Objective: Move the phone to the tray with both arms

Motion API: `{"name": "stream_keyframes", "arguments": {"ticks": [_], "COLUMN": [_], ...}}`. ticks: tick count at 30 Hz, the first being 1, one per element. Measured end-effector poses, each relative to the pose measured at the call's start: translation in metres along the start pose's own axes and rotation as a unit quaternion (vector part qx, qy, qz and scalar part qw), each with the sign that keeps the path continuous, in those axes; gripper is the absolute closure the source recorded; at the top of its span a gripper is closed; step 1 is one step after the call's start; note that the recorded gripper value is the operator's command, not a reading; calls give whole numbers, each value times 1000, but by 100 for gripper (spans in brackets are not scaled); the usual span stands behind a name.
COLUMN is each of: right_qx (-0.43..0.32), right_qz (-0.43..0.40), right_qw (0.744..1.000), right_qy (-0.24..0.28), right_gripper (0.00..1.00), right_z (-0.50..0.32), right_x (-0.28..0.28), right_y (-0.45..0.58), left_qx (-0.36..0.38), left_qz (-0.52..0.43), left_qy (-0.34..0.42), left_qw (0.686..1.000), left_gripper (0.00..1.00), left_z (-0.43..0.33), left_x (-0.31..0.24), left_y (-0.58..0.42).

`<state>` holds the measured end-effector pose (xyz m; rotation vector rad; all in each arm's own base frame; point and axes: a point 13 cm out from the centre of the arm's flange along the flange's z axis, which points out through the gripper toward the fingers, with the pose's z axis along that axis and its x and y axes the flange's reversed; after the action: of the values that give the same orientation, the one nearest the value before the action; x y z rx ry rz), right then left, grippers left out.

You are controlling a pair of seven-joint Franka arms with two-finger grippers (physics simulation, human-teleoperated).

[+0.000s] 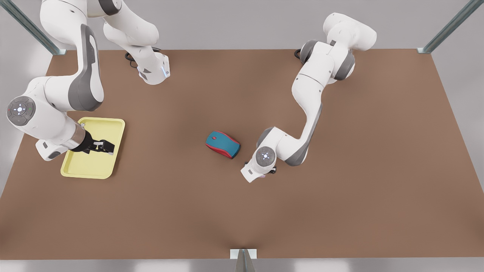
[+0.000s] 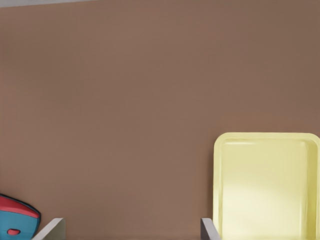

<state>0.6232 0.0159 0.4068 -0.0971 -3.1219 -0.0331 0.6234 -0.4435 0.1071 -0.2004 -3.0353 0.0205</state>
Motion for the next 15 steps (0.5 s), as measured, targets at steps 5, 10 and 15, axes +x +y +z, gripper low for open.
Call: {"name": "stream_keyframes", "arguments": {"ticks": [5,10,15], "right_qx": [1,2,-1], "right_qz": [-1,-3,-19], "right_qw": [1000,1000,1000], "right_qy": [0,0,-3], "right_gripper": [0,0,0], "right_z": [0,1,-2], "right_x": [0,0,-1], "right_y": [0,2,21], "left_qx": [9,19,25], "left_qz": [-45,-82,-105], "left_qy": [8,0,-8], "left_qw": [999,996,994], "left_gripper": [25,25,25], "left_z": [31,43,42], "left_x": [3,-1,-5], "left_y": [-15,-20,-23]}}
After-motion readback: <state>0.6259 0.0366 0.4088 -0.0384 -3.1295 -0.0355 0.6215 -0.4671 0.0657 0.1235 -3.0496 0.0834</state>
